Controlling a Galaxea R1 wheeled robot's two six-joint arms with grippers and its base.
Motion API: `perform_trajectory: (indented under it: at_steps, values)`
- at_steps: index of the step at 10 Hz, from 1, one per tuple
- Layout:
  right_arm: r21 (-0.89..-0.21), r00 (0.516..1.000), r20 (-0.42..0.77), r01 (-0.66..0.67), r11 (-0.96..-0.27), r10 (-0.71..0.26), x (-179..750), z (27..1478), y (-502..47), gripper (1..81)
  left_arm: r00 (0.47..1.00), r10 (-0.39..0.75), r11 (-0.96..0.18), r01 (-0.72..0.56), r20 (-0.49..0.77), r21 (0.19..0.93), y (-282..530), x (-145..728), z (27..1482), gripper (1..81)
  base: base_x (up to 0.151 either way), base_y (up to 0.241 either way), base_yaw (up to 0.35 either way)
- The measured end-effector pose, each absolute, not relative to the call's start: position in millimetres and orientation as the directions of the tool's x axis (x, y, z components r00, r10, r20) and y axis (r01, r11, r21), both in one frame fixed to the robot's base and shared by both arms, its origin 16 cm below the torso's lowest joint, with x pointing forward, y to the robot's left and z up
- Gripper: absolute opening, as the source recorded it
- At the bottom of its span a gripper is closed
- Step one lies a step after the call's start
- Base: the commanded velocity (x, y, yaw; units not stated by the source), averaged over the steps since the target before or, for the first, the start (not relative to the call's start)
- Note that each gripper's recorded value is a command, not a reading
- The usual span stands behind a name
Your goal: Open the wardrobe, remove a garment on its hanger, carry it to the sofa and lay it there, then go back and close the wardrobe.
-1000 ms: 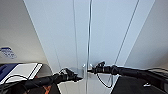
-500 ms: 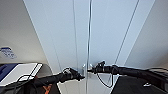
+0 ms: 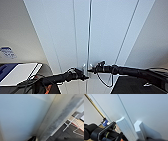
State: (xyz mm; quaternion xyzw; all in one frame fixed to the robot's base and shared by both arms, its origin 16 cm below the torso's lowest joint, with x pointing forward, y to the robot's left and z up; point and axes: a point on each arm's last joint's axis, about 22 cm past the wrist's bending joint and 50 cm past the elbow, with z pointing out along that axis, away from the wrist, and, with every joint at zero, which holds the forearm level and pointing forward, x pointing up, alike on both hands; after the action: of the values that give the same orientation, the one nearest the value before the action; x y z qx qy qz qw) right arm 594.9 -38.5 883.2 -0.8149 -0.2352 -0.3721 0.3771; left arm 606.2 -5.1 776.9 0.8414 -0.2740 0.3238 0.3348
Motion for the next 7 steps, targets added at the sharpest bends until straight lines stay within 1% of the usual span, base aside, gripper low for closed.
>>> perform_trajectory:
  at_steps: [4,7]
  values:
    - [-0.442,0.613,0.784,0.663,-0.605,0.099,594,882,-39,81.1,0.673,-0.279,-0.652,-0.656,0.685,0.379,-13,610,761,81.1,0.000,0.000,0.000]
    - [-0.452,0.610,0.788,0.664,-0.596,0.082,590,882,-36,81.1,0.682,-0.273,-0.647,-0.652,0.679,0.395,-17,606,763,81.1,0.000,0.000,0.000]
